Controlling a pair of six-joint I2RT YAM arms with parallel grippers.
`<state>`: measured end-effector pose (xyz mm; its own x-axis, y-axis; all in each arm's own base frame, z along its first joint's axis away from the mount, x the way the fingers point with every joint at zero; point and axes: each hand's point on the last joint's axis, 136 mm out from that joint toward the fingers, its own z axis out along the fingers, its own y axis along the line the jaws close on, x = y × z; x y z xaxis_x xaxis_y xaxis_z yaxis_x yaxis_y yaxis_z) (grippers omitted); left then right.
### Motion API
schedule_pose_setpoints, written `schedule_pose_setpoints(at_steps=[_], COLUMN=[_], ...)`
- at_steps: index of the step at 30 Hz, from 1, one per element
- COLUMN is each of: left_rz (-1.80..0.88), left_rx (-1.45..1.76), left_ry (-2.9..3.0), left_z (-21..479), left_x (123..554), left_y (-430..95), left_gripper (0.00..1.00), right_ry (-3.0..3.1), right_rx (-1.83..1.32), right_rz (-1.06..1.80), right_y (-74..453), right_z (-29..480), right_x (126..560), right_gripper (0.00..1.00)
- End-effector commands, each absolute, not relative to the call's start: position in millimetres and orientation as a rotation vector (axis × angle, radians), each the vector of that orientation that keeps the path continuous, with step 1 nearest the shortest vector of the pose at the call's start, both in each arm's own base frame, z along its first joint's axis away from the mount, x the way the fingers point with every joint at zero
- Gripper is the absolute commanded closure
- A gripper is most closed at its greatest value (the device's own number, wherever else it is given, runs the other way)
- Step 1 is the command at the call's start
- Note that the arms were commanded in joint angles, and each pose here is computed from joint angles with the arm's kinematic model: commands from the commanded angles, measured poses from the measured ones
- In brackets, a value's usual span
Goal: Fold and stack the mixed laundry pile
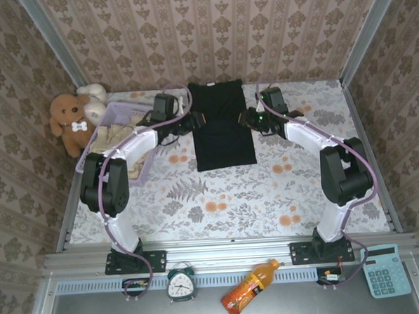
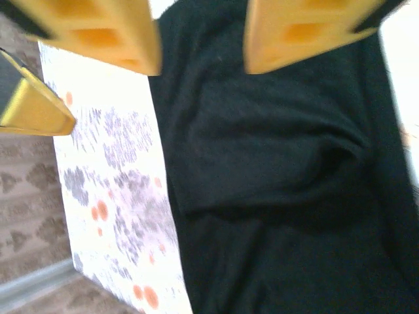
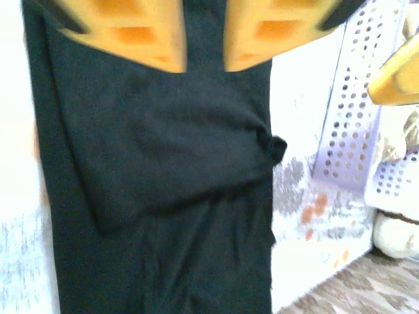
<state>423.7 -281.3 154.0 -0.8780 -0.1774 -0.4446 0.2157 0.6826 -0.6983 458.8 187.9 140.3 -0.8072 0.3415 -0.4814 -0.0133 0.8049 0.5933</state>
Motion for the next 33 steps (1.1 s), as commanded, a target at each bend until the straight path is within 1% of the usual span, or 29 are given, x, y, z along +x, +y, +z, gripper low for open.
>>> schedule_pose_setpoints(at_steps=[1,4,9,10,12,15,19,23,27,30,33], left_rz=[-1.206,-1.157,-1.059,-1.038,-1.017,-0.995,-0.98,-0.99,-0.932,-0.857,-0.793], left_rx=[0.115,0.114,0.019,0.004,-0.028,-0.074,-0.086,-0.066,-0.031,-0.006,0.029], left_ry=[2.391,2.486,2.612,2.634,2.673,2.739,2.857,2.965,3.043,3.08,3.093], left_z=[147.8,115.6,61.6,53.3,38.3,16.9,-10.5,-21.0,-17.4,-11.4,1.4], left_x=[395.6,377.5,358.9,355.2,346.5,329.1,292.6,245.5,199.8,173.4,156.5], left_y=[-318.9,-326.6,-308.0,-304.1,-298.1,-289.6,-282.5,-279.7,-272.1,-265.1,-262.6], left_gripper=[1.0,1.0,1.0,1.0,1.0,1.0,1.0,1.0,1.0,1.0,1.0], right_ry=[2.488,2.547,2.609,2.626,2.661,2.7,2.748,2.807,2.875,2.902,2.916], right_rx=[0.172,0.263,0.375,0.39,0.426,0.465,0.502,0.503,0.476,0.444,0.463], right_rz=[0.828,0.807,0.82,0.821,0.798,0.773,0.74,0.71,0.654,0.617,0.619], right_y=[204.9,198.9,197.3,198.0,195.1,190.3,182.3,174.2,166.9,164.1,158.8], right_z=[122.3,91.7,44.6,35.5,20.7,6.5,-6.1,-10.1,-2.2,7.6,14.3], right_x=[420.0,406.3,397.1,395.4,391.1,379.7,355.2,318.7,270.9,239.5,219.5], right_gripper=[1.0,1.0,1.0,0.99,0.95,0.91,0.91,0.91,0.9,0.89,0.88])
